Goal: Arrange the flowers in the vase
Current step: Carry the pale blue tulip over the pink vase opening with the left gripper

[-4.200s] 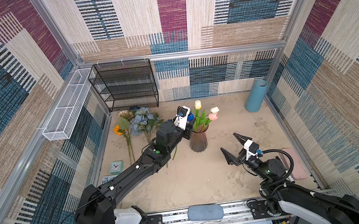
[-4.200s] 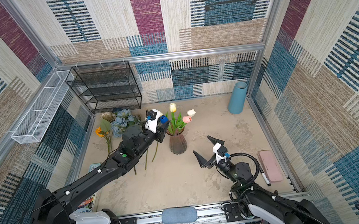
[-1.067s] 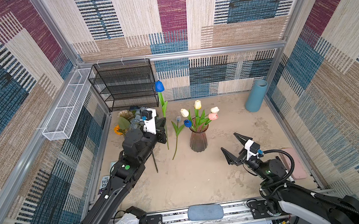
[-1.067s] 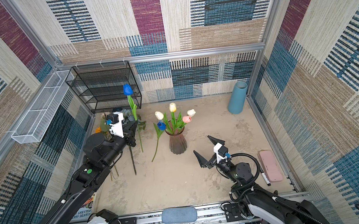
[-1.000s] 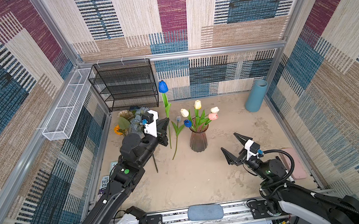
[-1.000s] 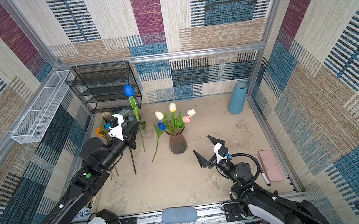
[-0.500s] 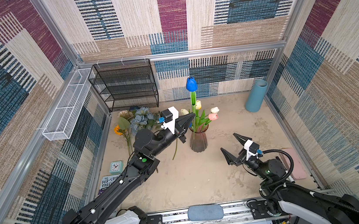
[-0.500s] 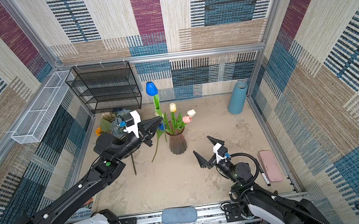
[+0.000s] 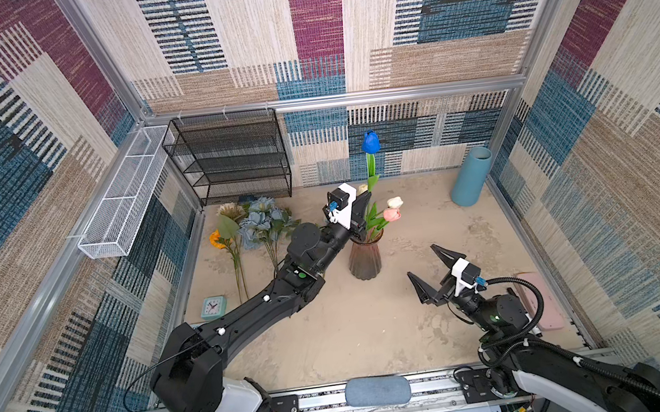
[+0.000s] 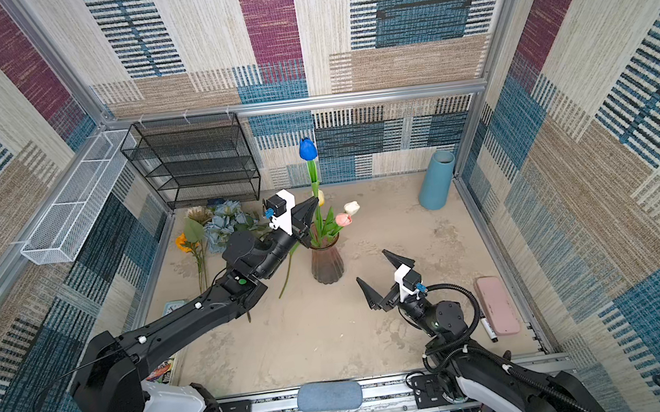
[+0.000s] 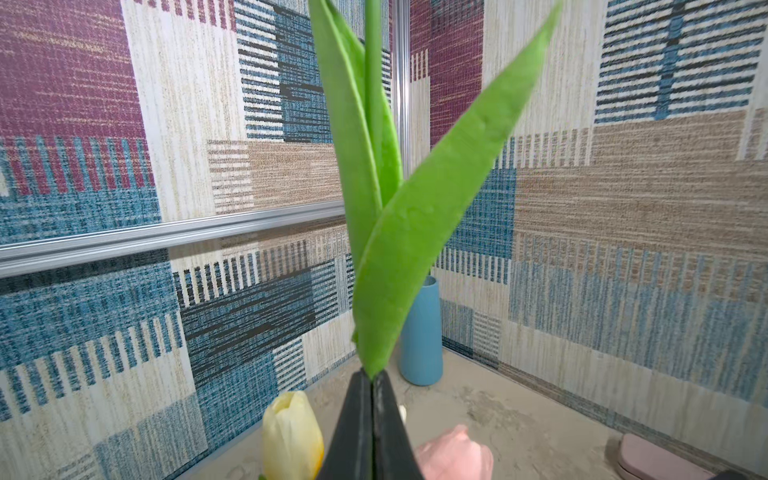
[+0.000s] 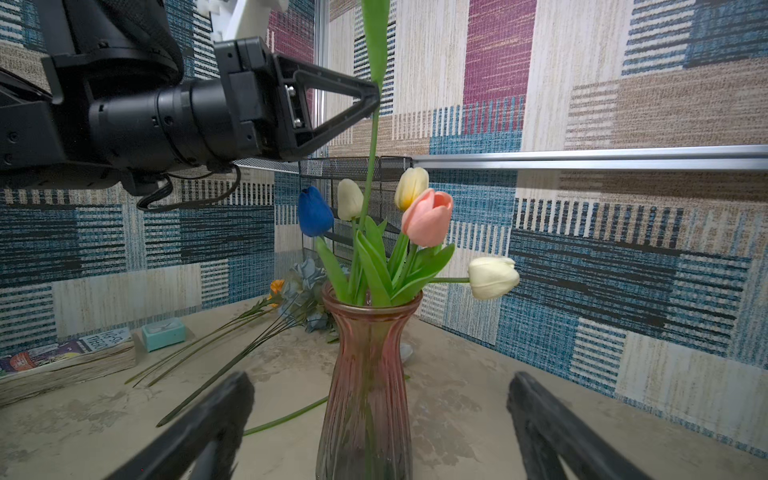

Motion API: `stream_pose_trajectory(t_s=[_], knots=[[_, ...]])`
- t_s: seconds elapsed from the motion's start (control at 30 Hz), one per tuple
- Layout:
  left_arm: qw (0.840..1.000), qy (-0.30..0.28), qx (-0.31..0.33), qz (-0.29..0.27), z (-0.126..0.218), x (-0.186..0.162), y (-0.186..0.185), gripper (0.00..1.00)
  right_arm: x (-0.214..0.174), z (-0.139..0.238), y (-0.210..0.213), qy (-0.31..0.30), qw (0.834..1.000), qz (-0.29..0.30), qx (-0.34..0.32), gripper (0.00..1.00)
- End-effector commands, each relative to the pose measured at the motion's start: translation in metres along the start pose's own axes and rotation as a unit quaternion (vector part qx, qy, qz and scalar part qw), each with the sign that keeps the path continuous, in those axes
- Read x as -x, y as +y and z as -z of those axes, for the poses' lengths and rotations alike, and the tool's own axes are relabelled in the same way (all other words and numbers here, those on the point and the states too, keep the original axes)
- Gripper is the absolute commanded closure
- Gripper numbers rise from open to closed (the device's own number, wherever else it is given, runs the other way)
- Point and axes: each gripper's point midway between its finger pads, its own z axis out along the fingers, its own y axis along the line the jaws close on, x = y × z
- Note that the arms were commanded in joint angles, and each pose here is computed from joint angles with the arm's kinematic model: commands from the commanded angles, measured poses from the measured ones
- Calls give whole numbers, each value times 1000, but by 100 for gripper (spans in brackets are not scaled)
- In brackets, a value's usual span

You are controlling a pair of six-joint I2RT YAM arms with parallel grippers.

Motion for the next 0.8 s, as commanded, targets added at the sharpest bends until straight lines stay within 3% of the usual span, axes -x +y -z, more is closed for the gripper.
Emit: stream_pose_trajectory(t_s=[0.0,0.77], knots=[[999,-24,34,-30,-2,8,11,100,5,0,0,-11,1000,3,-1,1],[999,2,50,11,9,-27,8,100,3,-2,0,-5,1000,2,1,1]])
